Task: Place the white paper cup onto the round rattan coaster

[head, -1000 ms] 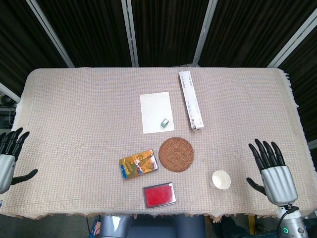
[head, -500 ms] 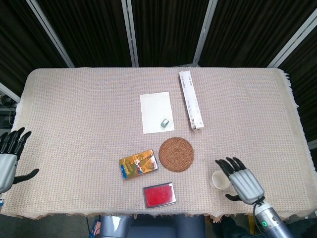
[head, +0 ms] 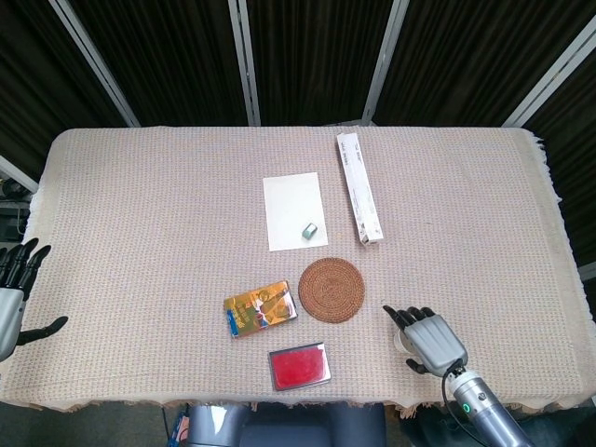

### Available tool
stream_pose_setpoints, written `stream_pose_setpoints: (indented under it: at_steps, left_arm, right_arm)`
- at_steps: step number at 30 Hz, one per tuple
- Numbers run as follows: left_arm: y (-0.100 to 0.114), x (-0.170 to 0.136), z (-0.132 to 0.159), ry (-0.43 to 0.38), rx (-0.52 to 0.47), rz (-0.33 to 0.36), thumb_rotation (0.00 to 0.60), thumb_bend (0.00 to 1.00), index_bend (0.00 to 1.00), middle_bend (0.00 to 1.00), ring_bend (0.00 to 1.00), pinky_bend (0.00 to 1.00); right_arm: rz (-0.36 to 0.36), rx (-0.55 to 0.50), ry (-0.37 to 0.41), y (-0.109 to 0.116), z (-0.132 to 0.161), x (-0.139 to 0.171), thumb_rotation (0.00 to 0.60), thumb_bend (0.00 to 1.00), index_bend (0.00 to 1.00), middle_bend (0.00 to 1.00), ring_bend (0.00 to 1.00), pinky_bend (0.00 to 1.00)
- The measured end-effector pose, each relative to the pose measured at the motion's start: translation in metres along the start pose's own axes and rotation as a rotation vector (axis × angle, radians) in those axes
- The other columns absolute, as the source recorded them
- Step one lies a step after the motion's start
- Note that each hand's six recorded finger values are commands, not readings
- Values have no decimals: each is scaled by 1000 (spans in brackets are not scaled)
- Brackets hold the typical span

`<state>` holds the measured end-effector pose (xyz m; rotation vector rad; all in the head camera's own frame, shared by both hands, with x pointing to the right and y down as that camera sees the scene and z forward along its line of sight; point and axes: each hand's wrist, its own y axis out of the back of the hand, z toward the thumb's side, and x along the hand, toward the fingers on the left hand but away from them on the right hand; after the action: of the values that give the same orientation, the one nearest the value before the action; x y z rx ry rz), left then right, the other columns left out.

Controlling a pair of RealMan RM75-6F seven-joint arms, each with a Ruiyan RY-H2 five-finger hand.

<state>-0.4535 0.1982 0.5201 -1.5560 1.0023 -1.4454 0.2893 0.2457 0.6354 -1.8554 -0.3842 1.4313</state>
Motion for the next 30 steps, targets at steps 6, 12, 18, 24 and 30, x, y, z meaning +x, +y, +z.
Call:
stream_pose_setpoints:
  at_steps: [6, 12, 18, 24, 30]
  left_arm:
    - [-1, 0, 0, 2, 5, -5, 600, 0, 0, 0, 0, 0]
    - [-2, 1, 0, 5, 5, -9, 600, 0, 0, 0, 0, 0]
    - [-4, 2, -1, 8, 5, -18, 600, 0, 0, 0, 0, 0]
    - [-6, 7, -3, 25, 3, -28, 600, 0, 0, 0, 0, 0]
    - [-6, 12, -7, 47, 3, -24, 600, 0, 0, 0, 0, 0]
  right_arm:
    - [-8, 26, -23, -1, -6, -3, 600, 224, 198, 361, 357, 444]
    - [-20, 24, -8, 4, -2, -3, 600, 224, 205, 368, 358, 444]
    - [-88, 27, 36, 28, 12, -11, 600, 224, 211, 369, 358, 445]
    - [-170, 76, 65, 63, 27, -34, 600, 225, 211, 369, 358, 444]
    - [-192, 86, 68, 87, 45, -71, 600, 225, 211, 369, 358, 445]
